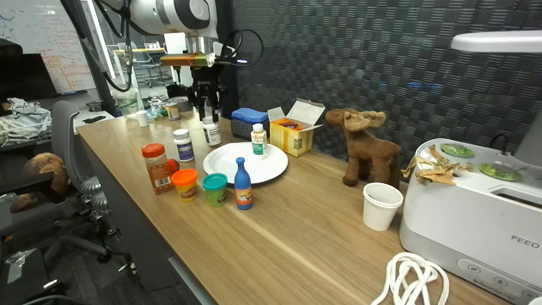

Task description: Pick up the bottles and small containers and put them on the white plate.

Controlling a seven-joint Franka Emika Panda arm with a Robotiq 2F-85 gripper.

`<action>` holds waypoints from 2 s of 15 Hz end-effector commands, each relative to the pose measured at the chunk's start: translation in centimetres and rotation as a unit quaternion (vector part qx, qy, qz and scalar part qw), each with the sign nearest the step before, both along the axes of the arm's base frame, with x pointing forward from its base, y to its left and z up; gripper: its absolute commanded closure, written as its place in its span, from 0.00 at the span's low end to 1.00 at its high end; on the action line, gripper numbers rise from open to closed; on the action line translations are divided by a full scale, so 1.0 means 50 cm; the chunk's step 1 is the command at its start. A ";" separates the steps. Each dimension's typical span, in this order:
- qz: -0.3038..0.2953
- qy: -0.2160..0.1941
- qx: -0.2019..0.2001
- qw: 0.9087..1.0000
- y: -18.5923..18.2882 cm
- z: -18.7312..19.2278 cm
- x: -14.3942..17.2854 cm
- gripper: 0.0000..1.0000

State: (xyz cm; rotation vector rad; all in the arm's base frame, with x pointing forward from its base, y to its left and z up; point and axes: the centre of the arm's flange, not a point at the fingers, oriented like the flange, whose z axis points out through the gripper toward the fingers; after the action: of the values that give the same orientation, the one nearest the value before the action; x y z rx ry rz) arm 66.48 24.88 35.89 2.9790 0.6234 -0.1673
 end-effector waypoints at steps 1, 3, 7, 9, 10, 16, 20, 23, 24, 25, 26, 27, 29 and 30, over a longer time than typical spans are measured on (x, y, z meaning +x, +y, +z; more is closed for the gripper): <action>-0.038 -0.017 -0.027 0.999 -0.050 0.079 0.001 0.80; -0.055 -0.016 -0.026 0.998 -0.082 0.097 0.003 0.80; -0.066 0.001 -0.017 0.998 -0.113 0.092 0.001 0.80; -0.072 0.002 -0.015 0.997 -0.125 0.079 0.003 0.80; -0.080 0.002 -0.017 0.997 -0.134 0.068 0.004 0.80; -0.137 -0.006 -0.017 0.990 -0.185 0.038 0.016 0.80; -0.163 -0.001 -0.006 0.987 -0.211 0.014 0.025 0.80; -0.182 0.008 0.003 0.983 -0.223 -0.007 0.029 0.80; -0.189 0.008 0.006 0.982 -0.226 -0.013 0.030 0.80; -0.194 0.009 0.008 0.981 -0.230 -0.018 0.032 0.80; -0.200 0.005 0.009 0.980 -0.234 -0.022 0.033 0.80; -0.205 -0.001 0.008 0.979 -0.236 -0.020 0.035 0.80; -0.208 -0.006 0.008 0.978 -0.238 -0.018 0.035 0.80; -0.207 -0.006 0.005 0.978 -0.238 -0.018 0.035 0.80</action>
State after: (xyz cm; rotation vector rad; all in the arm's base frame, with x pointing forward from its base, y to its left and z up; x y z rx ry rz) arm 68.47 13.06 34.87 3.0650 0.0293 -0.2184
